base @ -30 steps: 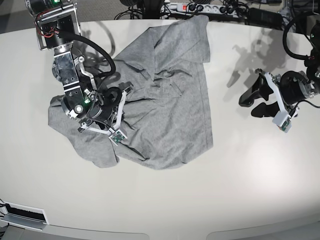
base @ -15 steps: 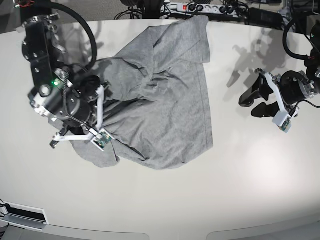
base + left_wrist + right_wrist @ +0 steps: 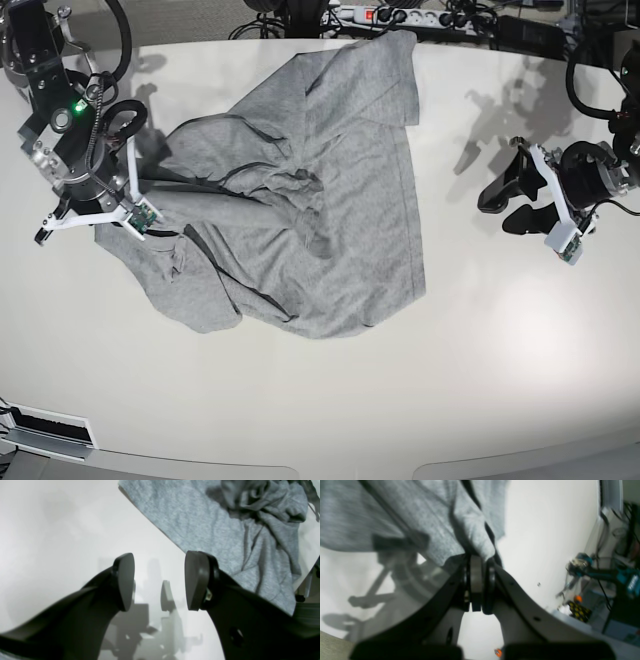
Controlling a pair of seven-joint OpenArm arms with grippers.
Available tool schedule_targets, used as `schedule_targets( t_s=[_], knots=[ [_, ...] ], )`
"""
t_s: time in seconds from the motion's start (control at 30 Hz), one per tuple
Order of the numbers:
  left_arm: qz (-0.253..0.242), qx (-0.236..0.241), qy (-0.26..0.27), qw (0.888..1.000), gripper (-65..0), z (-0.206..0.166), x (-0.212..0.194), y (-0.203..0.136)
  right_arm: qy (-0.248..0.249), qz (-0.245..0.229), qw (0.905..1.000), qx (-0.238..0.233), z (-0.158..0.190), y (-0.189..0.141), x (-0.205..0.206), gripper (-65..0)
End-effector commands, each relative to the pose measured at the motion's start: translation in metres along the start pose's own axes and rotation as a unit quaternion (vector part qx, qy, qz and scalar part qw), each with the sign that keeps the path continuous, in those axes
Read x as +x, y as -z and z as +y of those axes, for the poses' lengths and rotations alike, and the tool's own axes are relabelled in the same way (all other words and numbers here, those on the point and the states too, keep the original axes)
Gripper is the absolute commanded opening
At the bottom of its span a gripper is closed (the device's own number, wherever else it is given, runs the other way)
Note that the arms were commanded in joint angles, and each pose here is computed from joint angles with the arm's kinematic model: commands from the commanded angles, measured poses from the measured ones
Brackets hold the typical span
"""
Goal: Layout the t-shirt on the table in an organized manner, then fold the t-shirt properly
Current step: 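Pull the shirt fabric outward with the right gripper to spread it, then grasp the opposite shirt edge with the left gripper and pull it outward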
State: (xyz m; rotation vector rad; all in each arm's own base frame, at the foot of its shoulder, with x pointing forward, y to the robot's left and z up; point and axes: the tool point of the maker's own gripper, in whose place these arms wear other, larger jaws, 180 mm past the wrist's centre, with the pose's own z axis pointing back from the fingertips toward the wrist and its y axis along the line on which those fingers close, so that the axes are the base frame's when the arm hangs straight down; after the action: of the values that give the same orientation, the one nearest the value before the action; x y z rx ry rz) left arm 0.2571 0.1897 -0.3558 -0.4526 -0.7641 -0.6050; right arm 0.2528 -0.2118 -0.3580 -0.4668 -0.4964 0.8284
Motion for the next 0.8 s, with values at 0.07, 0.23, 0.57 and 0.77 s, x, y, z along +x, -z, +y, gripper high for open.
schedule_targets(
  t_s=[0.07, 0.23, 0.57, 0.77],
  knots=[
    [-0.016, 0.006, 0.014, 1.0, -31.6, 0.005, 0.013, -0.006, 0.011, 0.033, 0.9988, -0.036, -0.022, -0.004, -0.014, -65.0],
    [-0.016, 0.006, 0.014, 1.0, -31.6, 0.005, 0.013, -0.006, 0.025, 0.074, 0.9957, -0.05, -0.028, -0.007, -0.037, -65.0],
    [-0.018, 0.005, 0.013, 1.0, -31.7, 0.005, 0.014, -0.005, 0.024, 0.142, 0.989, -0.031, 0.003, -0.015, -0.084, -65.0],
    [-0.036, -0.022, 0.008, 0.999, -32.1, -0.005, 0.02, -0.005, 0.054, 0.182, 0.9791, -0.072, 0.002, -0.024, -0.108, -65.0]
  ],
)
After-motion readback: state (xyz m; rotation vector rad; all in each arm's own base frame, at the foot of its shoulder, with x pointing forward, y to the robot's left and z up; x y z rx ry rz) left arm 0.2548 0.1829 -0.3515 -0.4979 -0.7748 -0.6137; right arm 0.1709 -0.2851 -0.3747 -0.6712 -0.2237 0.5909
